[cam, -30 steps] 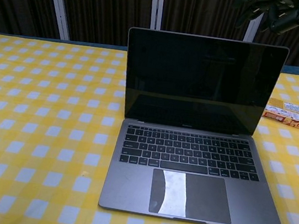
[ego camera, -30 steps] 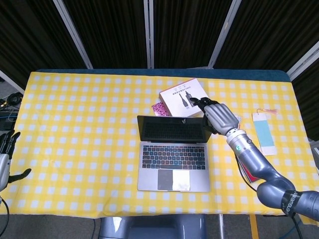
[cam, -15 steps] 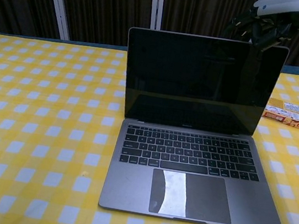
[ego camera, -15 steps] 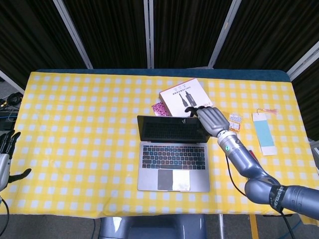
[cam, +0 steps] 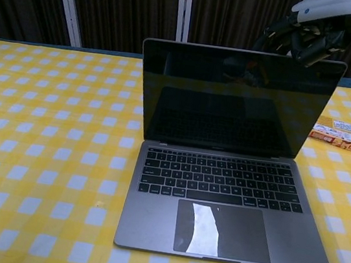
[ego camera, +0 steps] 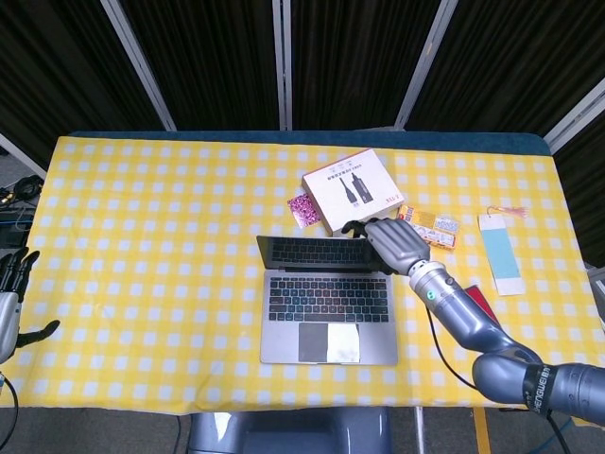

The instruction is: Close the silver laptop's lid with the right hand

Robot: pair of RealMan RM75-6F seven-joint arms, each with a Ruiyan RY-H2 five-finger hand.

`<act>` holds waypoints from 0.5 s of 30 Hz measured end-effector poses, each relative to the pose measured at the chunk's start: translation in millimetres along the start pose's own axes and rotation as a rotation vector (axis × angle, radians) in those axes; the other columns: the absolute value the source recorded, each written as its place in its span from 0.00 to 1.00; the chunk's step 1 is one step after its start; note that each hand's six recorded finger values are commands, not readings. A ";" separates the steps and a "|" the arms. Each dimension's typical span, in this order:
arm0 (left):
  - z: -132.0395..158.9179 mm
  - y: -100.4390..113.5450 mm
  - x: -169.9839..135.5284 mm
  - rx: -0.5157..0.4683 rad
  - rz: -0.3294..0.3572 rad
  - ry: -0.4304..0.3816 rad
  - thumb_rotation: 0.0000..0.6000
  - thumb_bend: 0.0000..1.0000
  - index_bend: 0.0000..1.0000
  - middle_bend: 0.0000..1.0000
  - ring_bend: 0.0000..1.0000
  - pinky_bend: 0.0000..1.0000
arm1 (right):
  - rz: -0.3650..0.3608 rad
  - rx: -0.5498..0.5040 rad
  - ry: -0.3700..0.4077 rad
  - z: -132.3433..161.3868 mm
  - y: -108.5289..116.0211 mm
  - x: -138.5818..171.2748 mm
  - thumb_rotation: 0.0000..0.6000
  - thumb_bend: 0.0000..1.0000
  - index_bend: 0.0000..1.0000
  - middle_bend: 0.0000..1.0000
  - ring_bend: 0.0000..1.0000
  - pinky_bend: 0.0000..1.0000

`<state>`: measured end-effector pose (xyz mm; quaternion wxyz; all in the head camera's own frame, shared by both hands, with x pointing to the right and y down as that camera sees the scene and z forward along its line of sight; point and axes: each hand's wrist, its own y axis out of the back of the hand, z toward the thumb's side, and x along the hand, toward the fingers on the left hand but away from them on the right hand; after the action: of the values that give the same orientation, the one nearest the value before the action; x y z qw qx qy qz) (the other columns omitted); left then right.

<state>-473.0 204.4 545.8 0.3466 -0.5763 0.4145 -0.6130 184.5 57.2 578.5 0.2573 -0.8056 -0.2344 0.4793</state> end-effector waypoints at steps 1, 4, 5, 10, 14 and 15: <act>0.1 -0.1 0.0 0.000 0.000 0.000 1.00 0.00 0.00 0.00 0.00 0.00 | 0.005 0.004 0.008 1.6 -1.4 2.0 1.00 1.00 0.27 0.36 0.28 0.32; 0.6 -0.6 -0.3 0.002 -0.002 -0.002 1.00 0.00 0.00 0.00 0.00 0.00 | 0.023 0.024 0.037 7.8 -7.0 9.5 1.00 1.00 0.28 0.36 0.28 0.32; 0.7 -0.7 -0.4 0.002 -0.003 -0.002 1.00 0.00 0.00 0.00 0.00 0.00 | 0.029 0.033 0.047 9.9 -9.0 12.1 1.00 1.00 0.28 0.36 0.28 0.32; 0.6 -0.7 -0.4 -0.002 -0.003 -0.001 1.00 0.00 0.00 0.00 0.00 0.00 | 0.066 0.111 0.111 21.3 -23.4 29.4 1.00 1.00 0.28 0.35 0.28 0.32; 1.1 -0.9 -0.8 -0.001 -0.004 -0.003 1.00 0.00 0.00 0.00 0.00 0.00 | 0.104 0.181 0.157 28.5 -39.8 43.3 1.00 1.00 0.26 0.34 0.28 0.32; 1.3 -1.0 -1.1 -0.001 -0.004 -0.004 1.00 0.00 0.00 0.00 0.00 0.00 | 0.111 0.204 0.173 30.4 -44.7 46.8 1.00 1.00 0.25 0.34 0.28 0.32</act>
<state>-471.5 205.6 546.2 0.3460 -0.5786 0.4129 -0.6123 171.6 126.0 564.2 0.3301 -0.8253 -0.1163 0.4431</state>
